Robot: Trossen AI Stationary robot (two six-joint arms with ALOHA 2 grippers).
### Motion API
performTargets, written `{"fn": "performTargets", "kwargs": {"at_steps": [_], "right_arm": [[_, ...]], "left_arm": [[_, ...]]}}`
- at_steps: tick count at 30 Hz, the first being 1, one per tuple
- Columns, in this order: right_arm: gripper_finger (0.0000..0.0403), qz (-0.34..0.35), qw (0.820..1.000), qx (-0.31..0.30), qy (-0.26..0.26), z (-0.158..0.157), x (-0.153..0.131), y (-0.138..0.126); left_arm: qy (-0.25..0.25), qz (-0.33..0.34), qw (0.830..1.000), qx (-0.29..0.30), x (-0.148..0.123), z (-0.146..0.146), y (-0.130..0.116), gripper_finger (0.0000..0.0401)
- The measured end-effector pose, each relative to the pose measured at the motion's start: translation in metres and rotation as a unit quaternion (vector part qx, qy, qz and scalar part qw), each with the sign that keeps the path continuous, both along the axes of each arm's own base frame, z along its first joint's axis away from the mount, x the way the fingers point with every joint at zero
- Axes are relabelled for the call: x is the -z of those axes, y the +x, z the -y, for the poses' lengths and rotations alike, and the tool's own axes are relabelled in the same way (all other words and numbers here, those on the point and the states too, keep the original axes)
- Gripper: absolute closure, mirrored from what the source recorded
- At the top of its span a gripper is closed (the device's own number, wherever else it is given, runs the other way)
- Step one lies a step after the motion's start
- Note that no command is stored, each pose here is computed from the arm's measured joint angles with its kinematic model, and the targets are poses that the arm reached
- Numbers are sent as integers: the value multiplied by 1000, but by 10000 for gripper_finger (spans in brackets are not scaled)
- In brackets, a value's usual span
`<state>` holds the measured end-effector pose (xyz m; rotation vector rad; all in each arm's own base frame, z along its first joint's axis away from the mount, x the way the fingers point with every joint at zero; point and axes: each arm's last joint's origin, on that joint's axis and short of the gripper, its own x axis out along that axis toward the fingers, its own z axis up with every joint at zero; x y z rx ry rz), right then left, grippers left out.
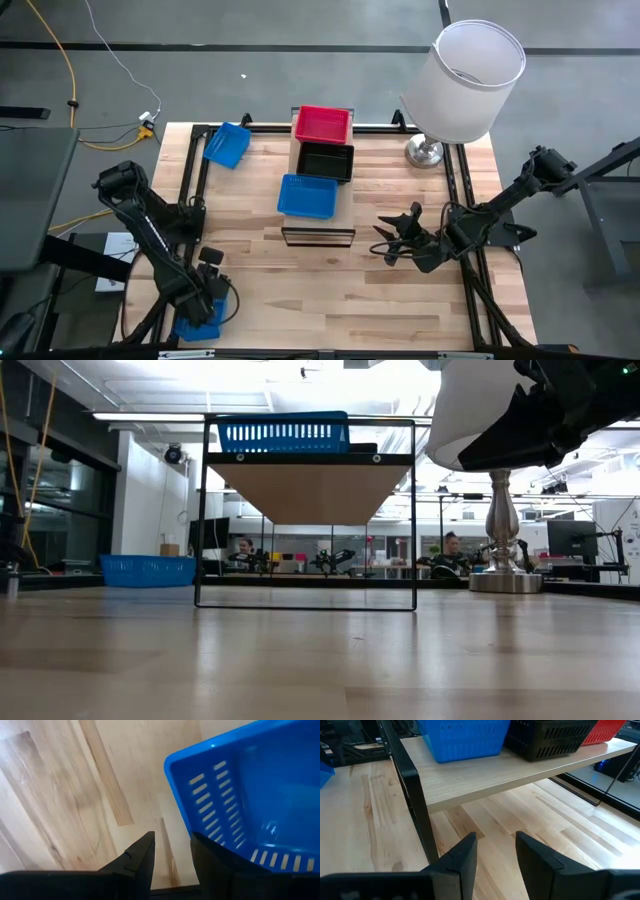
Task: Stack baskets on shelf by color
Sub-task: Stack the bottom blue bin on top of the blue bin on the shelf
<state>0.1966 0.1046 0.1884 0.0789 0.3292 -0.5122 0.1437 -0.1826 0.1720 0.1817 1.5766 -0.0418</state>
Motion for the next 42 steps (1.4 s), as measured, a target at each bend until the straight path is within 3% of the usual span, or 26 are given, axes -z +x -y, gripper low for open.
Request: {"fn": "performTargets", "kwargs": {"at_steps": [7, 13, 19, 24, 42], "right_arm": [[281, 1, 1000, 1, 1, 0, 0, 0], [281, 6, 1000, 6, 6, 0, 0, 0], [281, 6, 1000, 5, 7, 0, 0, 0], [281, 6, 1000, 5, 7, 0, 0, 0], [281, 5, 1000, 5, 7, 0, 0, 0]], "left_arm": [[4, -1, 1000, -2, -1, -1, 0, 283], [16, -5, 1000, -7, -19, 1, 3, 296], [-4, 10, 999, -30, -30, 7, 10, 307], [-13, 6, 998, -65, -30, 7, 10, 309], [-25, 29, 997, -62, -5, 4, 8, 309]]}}
